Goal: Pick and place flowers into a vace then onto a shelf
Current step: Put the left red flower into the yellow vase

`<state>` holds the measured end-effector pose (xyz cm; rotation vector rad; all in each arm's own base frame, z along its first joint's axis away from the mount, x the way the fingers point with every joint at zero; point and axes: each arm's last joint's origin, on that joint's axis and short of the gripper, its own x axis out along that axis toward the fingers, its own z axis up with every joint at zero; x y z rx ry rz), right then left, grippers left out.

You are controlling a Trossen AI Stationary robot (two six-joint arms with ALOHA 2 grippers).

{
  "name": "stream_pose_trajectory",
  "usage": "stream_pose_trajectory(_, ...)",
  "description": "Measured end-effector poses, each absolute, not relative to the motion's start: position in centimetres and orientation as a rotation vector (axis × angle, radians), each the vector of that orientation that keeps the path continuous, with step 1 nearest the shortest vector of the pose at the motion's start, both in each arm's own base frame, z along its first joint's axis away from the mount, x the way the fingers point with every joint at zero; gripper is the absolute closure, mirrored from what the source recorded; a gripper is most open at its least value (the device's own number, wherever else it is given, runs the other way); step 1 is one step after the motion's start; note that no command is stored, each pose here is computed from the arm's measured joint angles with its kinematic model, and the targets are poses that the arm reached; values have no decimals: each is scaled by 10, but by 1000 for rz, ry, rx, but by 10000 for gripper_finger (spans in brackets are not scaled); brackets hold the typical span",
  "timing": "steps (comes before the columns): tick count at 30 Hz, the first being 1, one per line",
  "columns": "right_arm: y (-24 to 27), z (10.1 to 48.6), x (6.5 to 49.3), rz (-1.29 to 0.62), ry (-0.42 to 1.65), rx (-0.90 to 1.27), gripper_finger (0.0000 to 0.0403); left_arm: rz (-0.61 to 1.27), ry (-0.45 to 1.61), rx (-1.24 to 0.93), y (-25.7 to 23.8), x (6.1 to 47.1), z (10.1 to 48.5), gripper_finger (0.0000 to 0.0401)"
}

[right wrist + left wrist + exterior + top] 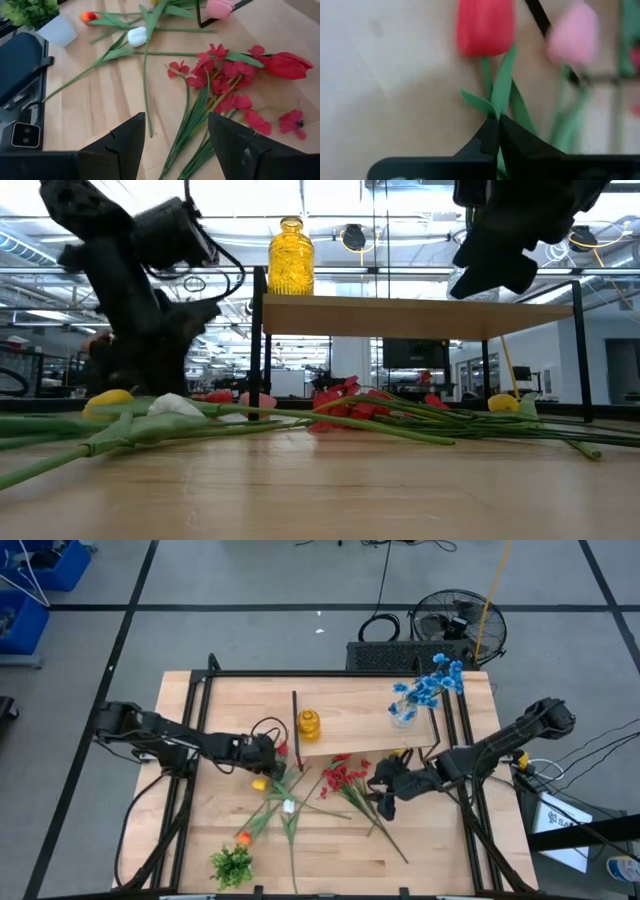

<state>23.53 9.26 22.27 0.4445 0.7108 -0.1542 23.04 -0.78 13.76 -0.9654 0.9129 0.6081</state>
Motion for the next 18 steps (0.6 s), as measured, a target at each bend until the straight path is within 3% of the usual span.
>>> stream_pose_trajectory(4, 90, 222, 236, -136, 725, 451, 193, 542, 803, -1022, -14, 222, 166, 396)
stream_pose_trajectory(10, 89, 223, 237, -131, 721, 437, 193, 543, 450, -991, -17, 197, 218, 398)
stream_pose_trajectory(18, 90, 226, 240, -105, 685, 416, 193, 512, 104, -693, -16, 156, 275, 399)
